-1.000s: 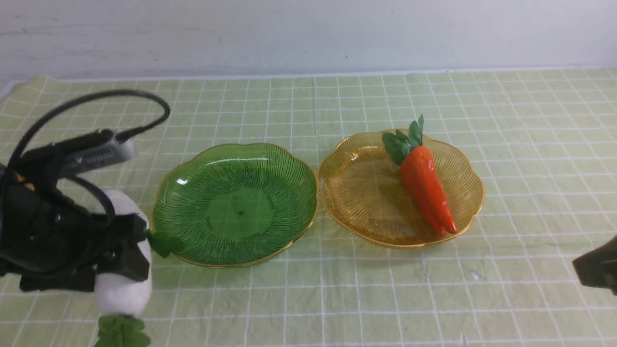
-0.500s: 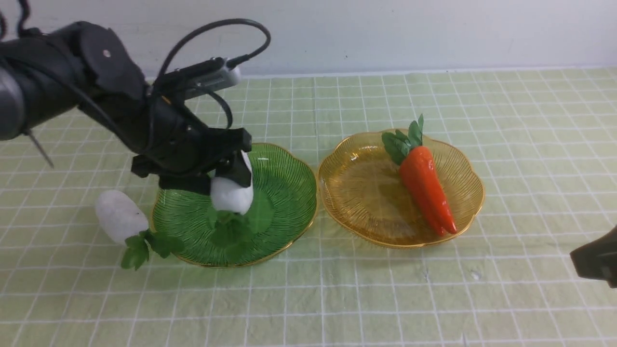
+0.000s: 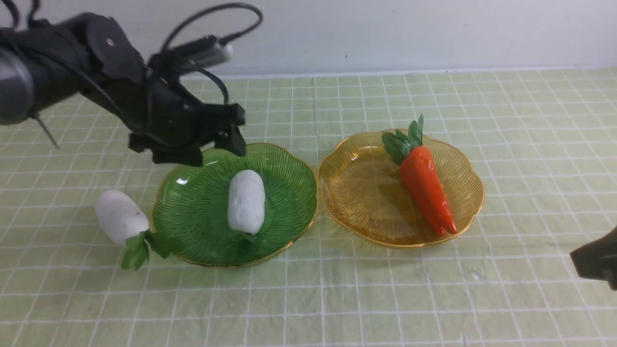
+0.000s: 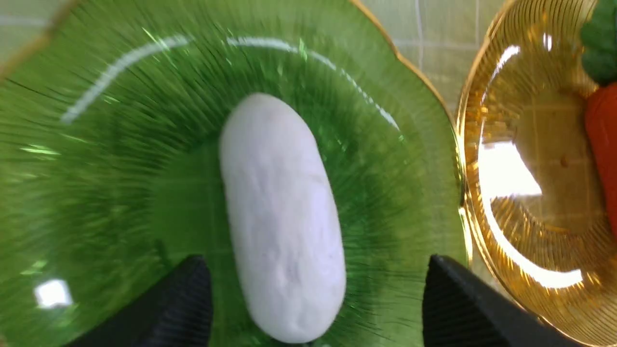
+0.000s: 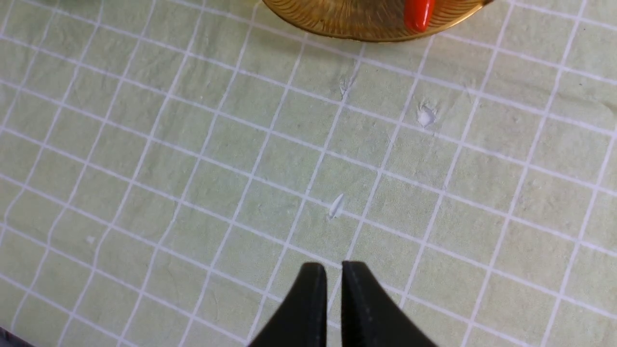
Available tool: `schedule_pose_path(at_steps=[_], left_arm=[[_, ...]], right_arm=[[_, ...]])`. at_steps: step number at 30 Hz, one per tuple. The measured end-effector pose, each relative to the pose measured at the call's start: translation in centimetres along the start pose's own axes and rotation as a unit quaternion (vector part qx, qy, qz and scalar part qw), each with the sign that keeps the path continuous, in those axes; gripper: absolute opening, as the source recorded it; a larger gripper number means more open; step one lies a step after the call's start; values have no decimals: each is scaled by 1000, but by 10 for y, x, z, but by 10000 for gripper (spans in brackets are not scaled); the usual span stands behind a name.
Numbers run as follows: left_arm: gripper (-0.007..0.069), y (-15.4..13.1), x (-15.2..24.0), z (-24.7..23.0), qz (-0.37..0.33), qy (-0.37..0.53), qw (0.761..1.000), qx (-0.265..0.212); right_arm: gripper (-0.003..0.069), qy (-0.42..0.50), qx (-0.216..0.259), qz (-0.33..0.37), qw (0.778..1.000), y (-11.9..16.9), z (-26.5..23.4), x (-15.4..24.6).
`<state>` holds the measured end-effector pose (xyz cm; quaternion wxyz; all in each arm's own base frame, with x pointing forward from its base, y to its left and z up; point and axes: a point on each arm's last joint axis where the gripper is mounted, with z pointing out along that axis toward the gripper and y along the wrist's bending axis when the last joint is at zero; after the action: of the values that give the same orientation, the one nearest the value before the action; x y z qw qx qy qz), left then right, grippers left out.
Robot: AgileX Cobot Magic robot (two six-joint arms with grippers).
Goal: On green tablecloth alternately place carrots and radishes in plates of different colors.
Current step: 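Pick up the white radish and place it in the left plate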
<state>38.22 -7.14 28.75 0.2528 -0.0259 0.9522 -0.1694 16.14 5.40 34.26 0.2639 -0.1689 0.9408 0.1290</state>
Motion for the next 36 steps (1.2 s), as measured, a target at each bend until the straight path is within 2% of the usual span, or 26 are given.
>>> schedule_pose_path(at_steps=[3,8,9,12,20,23,30,36], left_arm=[[528,26,-8,-32,-21,-29,999,-35],[528,91,-12,-54,-151,-39,983,-100],[528,93,-12,-53,-155,-39,982,-102],[528,119,-10,-25,-198,-7,973,-118],[524,155,5,54,-227,65,962,-136],[451,162,11,68,-224,82,961,-143],[439,159,6,55,-185,90,966,-153],[439,117,-24,-6,-71,57,989,-118]], right_arm=[[36,0,0,0,1000,0,0,0],[36,0,0,0,1000,0,0,0],[36,0,0,0,1000,0,0,0],[36,0,0,0,1000,0,0,0],[36,0,0,0,1000,0,0,0],[36,-1,0,0,1000,0,0,0],[36,-3,1,0,1000,0,0,-1],[36,-6,1,0,1000,0,0,-1]])
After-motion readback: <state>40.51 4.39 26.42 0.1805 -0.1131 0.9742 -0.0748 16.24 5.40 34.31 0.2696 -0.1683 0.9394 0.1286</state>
